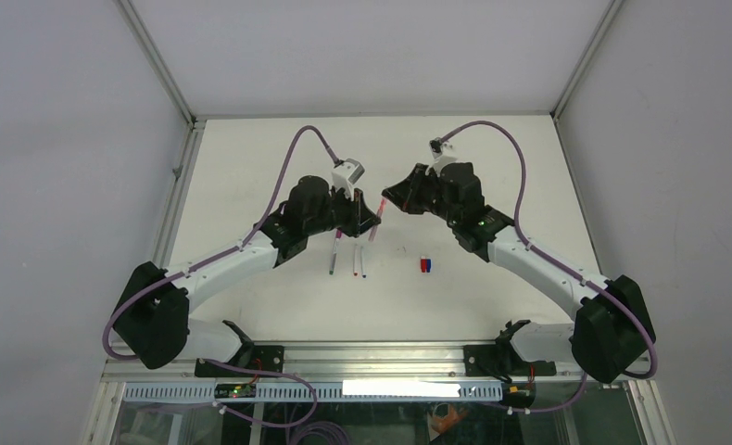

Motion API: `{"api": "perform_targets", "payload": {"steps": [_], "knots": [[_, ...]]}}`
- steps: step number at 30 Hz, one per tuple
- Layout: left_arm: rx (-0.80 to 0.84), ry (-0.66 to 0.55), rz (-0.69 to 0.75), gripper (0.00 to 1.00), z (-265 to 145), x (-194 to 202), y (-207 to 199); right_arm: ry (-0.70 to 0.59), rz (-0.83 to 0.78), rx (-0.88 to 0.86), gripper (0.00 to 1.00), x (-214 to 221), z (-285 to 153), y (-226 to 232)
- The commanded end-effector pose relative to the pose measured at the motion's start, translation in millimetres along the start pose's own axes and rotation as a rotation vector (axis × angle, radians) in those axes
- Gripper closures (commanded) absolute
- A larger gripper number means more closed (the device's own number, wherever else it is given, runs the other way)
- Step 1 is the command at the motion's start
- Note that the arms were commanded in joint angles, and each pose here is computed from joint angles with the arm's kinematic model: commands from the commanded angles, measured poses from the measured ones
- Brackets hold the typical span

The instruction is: Insert the pens into the pen caps

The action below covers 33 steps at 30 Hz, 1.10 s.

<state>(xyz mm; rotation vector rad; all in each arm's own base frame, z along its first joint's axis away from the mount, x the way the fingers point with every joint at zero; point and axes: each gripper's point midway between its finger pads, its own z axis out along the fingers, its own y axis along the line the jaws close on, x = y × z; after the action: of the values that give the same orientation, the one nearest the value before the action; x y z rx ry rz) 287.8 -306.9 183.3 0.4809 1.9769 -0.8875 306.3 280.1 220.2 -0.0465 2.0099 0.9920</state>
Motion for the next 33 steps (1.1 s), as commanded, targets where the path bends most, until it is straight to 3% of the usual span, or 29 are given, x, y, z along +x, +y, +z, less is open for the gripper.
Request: {"api": "perform_targets", "payload": {"steps": [1, 33], "knots": [[0.008, -0.159, 0.069, 1.0, 3.1, -56.8, -1.4, 0.054, -0.002, -0.024, 1.0, 16.5, -4.9, 5.7], [0.086, -0.268, 0.14, 1.0, 3.6, -101.0, -15.4, 0.083, 0.033, 0.02, 1.0, 43.6, 2.6, -13.9]]}}
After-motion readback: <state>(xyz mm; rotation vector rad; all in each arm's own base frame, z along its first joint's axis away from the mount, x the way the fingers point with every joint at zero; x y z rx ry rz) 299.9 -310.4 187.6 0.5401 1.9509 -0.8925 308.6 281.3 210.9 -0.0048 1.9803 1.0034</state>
